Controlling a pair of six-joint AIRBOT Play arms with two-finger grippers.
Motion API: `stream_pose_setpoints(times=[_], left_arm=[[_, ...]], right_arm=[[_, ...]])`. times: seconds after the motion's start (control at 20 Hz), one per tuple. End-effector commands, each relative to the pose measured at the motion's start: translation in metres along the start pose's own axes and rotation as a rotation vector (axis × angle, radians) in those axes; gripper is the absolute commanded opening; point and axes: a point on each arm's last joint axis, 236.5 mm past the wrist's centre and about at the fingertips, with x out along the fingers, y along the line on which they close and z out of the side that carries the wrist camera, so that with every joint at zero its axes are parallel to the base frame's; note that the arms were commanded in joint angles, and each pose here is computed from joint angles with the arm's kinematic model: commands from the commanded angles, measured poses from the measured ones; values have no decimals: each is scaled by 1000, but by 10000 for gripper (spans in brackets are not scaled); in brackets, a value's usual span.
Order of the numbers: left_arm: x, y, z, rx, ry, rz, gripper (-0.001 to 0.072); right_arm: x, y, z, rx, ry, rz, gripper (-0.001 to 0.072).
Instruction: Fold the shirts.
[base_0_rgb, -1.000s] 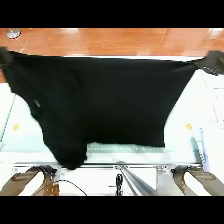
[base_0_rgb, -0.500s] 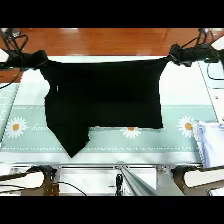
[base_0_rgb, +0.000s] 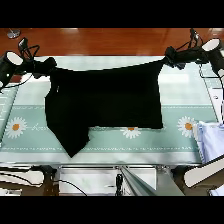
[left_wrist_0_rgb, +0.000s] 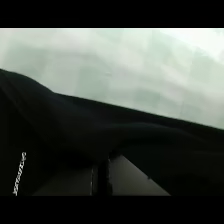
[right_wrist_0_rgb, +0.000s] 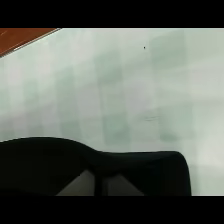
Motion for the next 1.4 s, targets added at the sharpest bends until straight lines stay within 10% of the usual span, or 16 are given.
stream_pose_setpoints(times=[0.0, 0.4, 0.45, 0.5, 0.55, 0.95, 1.35], left_arm=[[-8, 5, -18, 130, 114, -7, 28], [3, 38, -105, 167, 503, -19, 30], [5, 37, -117, 161, 550, -28, 91], [3, 37, -127, 160, 598, -33, 429], [0, 38, -130, 159, 616, -27, 703], [-97, 73, -101, 47, 546, 38, 709], [-123, 146, -270, -294, 512, 54, 707]], right_arm=[[-6, -3, -29, -62, 139, 6, 21], [8, -62, -135, -111, 531, -178, 46], [11, -61, -136, -74, 531, -172, 285], [12, -54, -140, -57, 545, -143, 651], [7, -46, -144, -76, 576, -106, 635], [-128, -48, -76, -115, 323, -268, 634], [-100, -51, -212, 43, 179, -76, 632]])
